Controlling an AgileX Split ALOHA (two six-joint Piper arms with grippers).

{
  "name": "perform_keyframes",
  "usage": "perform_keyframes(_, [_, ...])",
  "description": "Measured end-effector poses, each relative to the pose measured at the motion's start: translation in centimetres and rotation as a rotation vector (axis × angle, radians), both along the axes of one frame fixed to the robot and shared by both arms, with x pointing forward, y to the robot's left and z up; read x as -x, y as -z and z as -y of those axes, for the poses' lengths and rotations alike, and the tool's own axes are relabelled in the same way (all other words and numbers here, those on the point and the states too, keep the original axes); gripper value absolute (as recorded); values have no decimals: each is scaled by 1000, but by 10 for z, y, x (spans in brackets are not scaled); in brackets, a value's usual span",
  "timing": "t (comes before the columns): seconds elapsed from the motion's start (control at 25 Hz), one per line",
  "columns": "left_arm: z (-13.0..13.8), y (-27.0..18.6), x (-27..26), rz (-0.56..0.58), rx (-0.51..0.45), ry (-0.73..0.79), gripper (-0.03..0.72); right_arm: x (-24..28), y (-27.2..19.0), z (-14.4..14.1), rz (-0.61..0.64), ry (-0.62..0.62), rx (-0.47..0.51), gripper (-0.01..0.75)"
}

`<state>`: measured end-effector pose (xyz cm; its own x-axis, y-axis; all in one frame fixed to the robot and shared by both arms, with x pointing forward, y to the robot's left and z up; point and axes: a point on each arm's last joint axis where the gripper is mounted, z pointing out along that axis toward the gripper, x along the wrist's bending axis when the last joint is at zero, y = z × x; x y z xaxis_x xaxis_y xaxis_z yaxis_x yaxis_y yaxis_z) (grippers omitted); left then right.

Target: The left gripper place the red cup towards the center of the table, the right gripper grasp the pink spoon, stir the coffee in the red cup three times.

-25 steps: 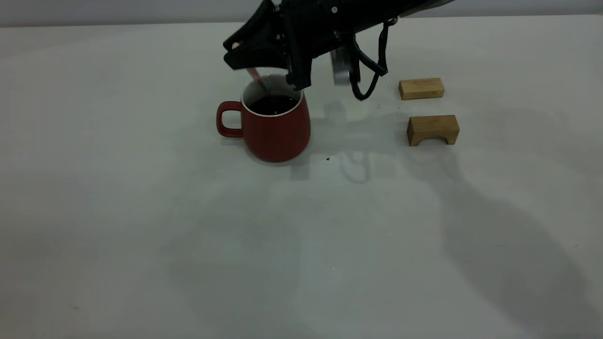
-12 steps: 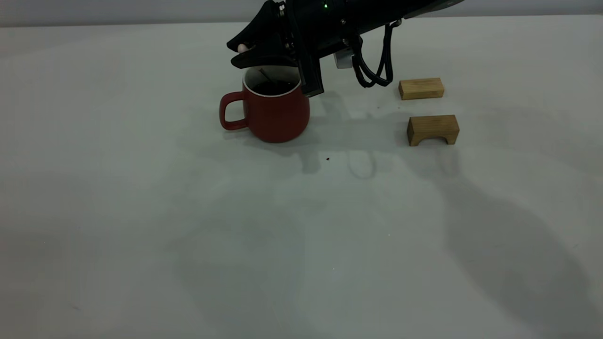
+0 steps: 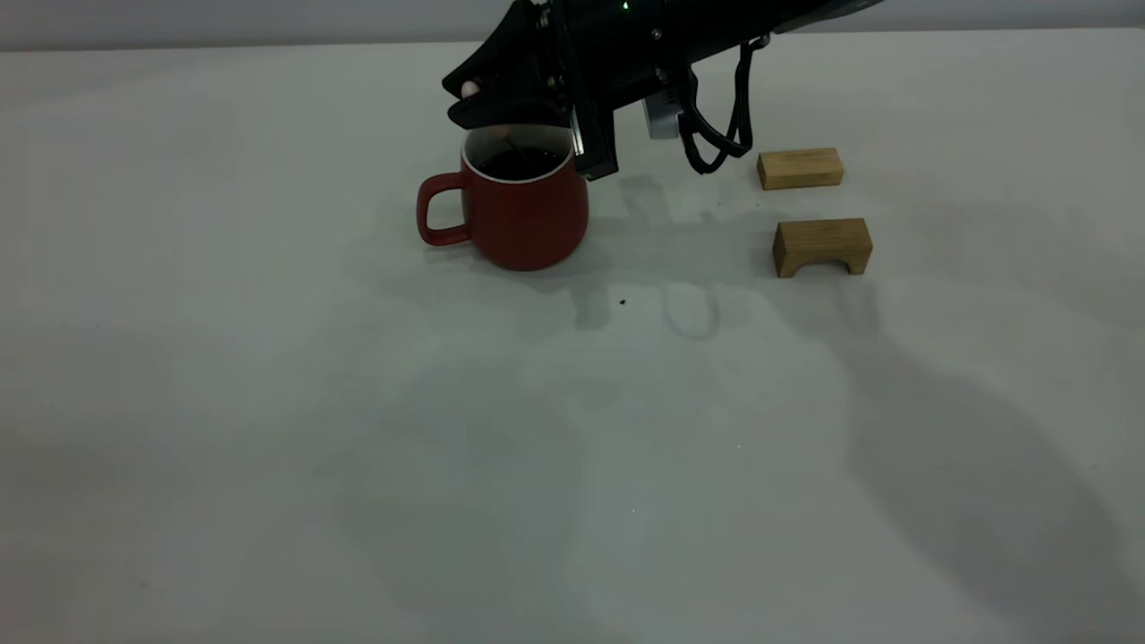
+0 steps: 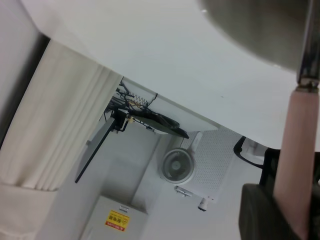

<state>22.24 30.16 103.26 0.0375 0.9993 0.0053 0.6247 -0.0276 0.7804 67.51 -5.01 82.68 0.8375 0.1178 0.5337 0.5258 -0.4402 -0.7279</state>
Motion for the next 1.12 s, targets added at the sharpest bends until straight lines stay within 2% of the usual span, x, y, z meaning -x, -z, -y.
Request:
perform_keyframes(0.12, [0,0,0,0,0,0,299,1,1,0,-43,13,2,225])
perform_keyframes(0.32, [0,0,0,0,0,0,299,3,0,0,-86,9,-11,434])
perform_keyframes(0.48, [0,0,0,0,0,0,299,5,-20,1,-16,-61,37,586])
perform_keyframes(0.56, [0,0,0,0,0,0,299,5,-43,5,67,-121,94,612])
perform_keyframes(0.68, [0,0,0,0,0,0,299,7,-93,19,238,-224,211,600])
perform_keyframes(0.84, [0,0,0,0,0,0,299,21,-165,36,468,-336,376,535])
perform_keyframes(1.0, [0,0,0,0,0,0,299,45,-233,49,629,-380,412,464])
perform_keyframes(1.12, [0,0,0,0,0,0,299,72,-279,63,782,-505,433,413])
